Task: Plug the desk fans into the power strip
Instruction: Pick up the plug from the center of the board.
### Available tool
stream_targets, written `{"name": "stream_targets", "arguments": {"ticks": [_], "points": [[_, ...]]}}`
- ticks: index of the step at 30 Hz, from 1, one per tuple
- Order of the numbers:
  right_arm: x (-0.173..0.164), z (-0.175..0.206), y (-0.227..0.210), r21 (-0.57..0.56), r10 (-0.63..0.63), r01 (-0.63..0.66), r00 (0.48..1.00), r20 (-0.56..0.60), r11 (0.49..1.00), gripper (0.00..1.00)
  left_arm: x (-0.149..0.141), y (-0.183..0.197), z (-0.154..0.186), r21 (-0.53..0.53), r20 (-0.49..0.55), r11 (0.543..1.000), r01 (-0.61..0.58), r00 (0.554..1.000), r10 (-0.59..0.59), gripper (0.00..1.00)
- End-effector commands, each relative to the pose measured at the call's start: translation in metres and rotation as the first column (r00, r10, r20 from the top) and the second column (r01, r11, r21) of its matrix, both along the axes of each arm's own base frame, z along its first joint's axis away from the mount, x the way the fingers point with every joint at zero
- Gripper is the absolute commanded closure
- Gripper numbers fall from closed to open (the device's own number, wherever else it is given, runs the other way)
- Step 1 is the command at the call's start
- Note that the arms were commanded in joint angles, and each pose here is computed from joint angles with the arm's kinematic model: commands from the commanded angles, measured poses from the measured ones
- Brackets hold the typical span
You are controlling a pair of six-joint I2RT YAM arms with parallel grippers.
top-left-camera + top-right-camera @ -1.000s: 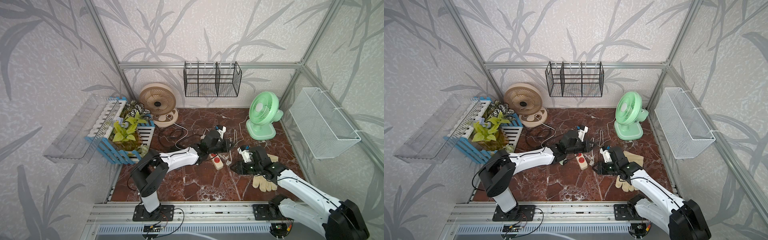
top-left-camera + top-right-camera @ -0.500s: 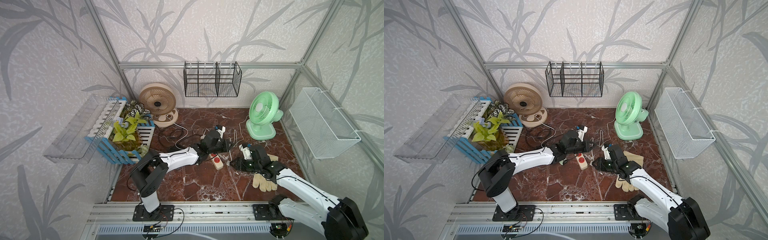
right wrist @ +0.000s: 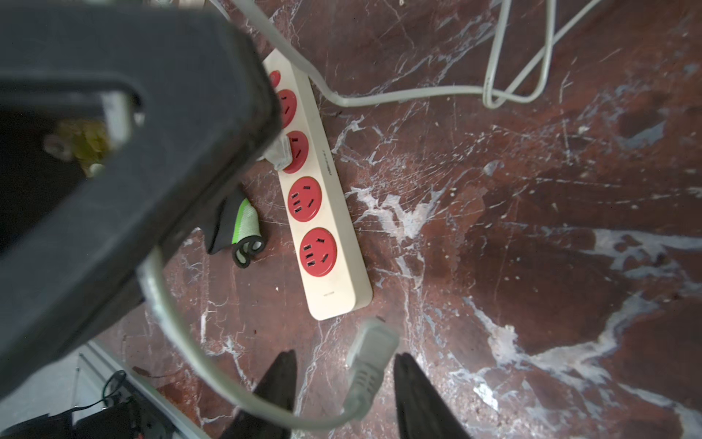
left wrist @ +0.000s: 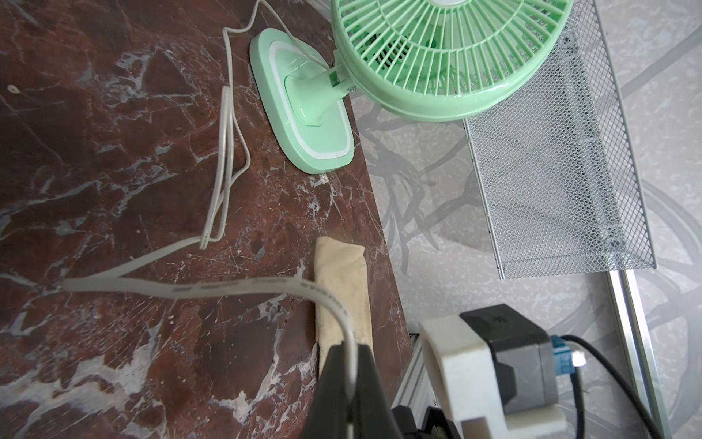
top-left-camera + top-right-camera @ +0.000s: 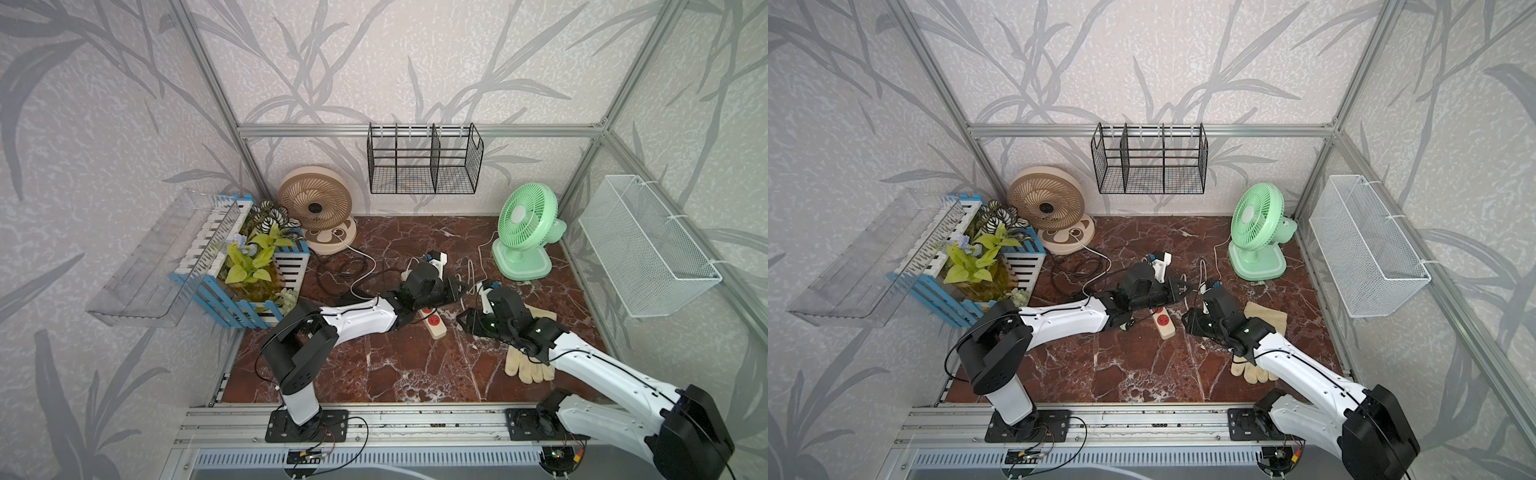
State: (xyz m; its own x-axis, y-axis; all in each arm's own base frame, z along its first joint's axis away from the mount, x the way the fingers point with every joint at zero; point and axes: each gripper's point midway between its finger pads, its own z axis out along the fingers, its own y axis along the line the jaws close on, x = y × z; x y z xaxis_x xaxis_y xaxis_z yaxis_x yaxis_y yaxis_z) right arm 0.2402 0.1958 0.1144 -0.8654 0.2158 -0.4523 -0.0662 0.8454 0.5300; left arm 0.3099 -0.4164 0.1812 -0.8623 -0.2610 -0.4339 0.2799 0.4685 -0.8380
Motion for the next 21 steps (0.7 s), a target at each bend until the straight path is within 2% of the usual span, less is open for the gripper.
{"name": "stream_targets", "arguments": {"ticks": [1,7,21], "points": [[0.009,0.004,0.001,-0.029,-0.027,0.027,0.999,0.025,0.999,0.60,-0.002,0.001,0.026,-0.062,0.038,0.998,-0.013,0.999,0.015,1.00],[0.010,-0.002,0.002,-0.054,-0.028,0.029,0.999,0.017,0.998,0.66,-0.001,0.002,0.027,-0.059,0.040,0.998,-0.018,0.999,0.020,1.00],[0.024,-0.004,0.000,-0.074,-0.094,0.096,0.995,0.032,0.993,0.69,-0.002,0.002,0.029,-0.061,0.040,0.998,-0.016,0.999,0.018,1.00]]}}
